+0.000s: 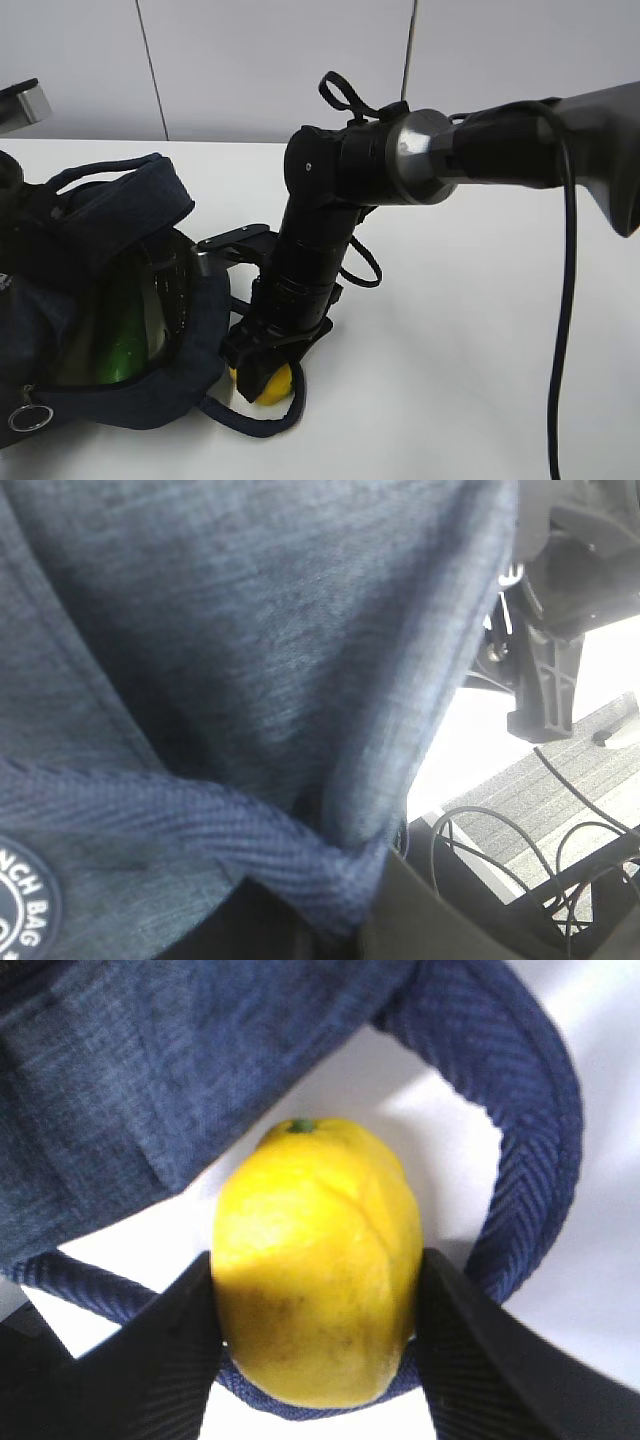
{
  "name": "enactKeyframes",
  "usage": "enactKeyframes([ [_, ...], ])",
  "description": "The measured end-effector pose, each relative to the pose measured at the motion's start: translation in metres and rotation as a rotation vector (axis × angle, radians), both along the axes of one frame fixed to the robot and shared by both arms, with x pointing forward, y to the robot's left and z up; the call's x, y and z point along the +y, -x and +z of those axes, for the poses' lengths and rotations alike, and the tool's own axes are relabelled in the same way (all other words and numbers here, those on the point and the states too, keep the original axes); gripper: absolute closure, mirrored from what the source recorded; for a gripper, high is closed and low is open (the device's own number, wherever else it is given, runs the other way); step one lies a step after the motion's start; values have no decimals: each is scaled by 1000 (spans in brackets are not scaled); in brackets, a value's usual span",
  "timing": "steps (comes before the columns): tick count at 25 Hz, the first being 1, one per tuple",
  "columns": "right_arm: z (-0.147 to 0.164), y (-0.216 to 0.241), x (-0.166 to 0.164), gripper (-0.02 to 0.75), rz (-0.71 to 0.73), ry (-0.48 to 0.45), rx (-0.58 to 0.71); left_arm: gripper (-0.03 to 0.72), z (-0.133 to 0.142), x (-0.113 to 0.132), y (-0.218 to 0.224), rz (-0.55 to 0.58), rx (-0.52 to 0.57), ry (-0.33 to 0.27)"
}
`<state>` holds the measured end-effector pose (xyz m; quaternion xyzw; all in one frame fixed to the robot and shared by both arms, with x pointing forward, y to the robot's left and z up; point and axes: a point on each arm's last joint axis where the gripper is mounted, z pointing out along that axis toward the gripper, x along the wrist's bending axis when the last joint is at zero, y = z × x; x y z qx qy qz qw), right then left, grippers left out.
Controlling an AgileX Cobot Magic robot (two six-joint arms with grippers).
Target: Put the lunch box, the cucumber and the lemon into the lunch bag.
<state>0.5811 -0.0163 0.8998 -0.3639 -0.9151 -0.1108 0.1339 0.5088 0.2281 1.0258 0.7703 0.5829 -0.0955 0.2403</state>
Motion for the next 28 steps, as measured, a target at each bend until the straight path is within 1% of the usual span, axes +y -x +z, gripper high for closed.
enactKeyframes([
  [7,0,-1,0,365,-20,6,-1,697,0,0,0,0,0,0],
  [10,12,-4,-5,368,-28,4,-30,697,0,0,0,0,0,0],
  [12,30,-8,-10,369,-49,-24,-62,697,0,0,0,0,0,0],
  [15,54,-12,-14,369,-86,-129,-75,697,0,0,0,0,0,0],
  [16,60,-13,-12,369,-91,-183,-67,697,0,0,0,-1,1,0],
  [18,64,-13,-7,369,-95,-273,-45,697,0,0,1,-3,5,1],
  [21,71,-14,2,370,-111,-397,-47,697,0,0,1,-7,12,2],
  [25,78,-19,10,370,-149,-513,-72,697,0,0,1,-8,14,2],
  [28,69,-23,16,370,-170,-579,-60,697,0,0,2,-9,15,2],
])
